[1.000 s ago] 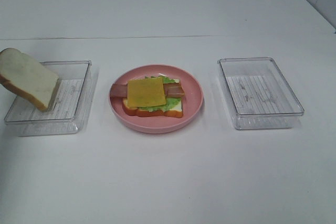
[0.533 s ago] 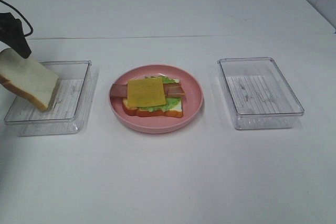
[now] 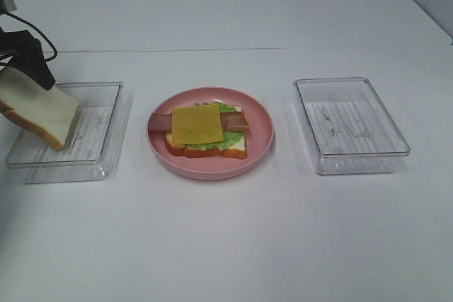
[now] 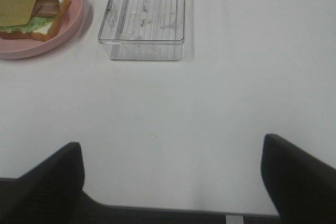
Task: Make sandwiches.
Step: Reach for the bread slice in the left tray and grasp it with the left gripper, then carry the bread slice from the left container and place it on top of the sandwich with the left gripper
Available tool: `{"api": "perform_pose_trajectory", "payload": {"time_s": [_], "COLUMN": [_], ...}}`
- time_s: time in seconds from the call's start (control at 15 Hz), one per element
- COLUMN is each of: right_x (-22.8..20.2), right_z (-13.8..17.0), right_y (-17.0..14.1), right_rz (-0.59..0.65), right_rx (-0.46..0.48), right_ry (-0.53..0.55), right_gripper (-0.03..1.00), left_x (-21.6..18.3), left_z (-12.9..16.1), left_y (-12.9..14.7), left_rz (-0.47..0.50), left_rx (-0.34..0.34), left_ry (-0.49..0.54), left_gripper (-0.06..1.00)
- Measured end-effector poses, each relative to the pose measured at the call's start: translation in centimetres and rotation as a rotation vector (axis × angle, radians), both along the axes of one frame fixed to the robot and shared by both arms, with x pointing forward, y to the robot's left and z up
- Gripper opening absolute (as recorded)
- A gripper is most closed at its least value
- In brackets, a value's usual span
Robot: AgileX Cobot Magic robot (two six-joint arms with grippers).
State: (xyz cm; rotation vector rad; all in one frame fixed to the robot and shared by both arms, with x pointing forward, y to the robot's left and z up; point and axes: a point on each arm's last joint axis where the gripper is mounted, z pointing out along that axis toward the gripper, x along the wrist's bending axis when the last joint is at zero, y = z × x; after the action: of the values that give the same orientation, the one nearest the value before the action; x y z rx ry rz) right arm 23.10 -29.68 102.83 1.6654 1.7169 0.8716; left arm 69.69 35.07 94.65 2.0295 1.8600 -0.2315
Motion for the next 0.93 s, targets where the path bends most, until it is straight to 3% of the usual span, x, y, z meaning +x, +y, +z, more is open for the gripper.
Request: {"api": "perform_pose_trajectory", "payload": {"time_s": [0.07,0.2,0.27,0.93], "right_x": [0.00,0.00,0.00,0.00], "right_z": [0.00,0.00,0.00,0.00], "right_y": [0.00,0.00,0.00,0.00], "right_rz": [0.000,0.000,0.000,0.001], "right_rx": [0.000,0.000,0.000,-0.001], "right_ry": [0.000,0.000,0.000,0.000], "right_gripper": [0.88,0.88,0.88,0.88], "left_x": [0.01,0.01,0.02,0.02], "left_z": [-0.04,-0.04,-0.01,0.72], "left_y": [-0.01,-0.02,-0.09,-0.37], "left_rz": [0.000,0.004,0.012,0.074], "left_rx": [-0.001,-0.003,-0.012,-0.053], "left_ry": [0.001,0.002,0.005,0.011], "left_gripper": [0.63,0.25,0.18,0.18]}}
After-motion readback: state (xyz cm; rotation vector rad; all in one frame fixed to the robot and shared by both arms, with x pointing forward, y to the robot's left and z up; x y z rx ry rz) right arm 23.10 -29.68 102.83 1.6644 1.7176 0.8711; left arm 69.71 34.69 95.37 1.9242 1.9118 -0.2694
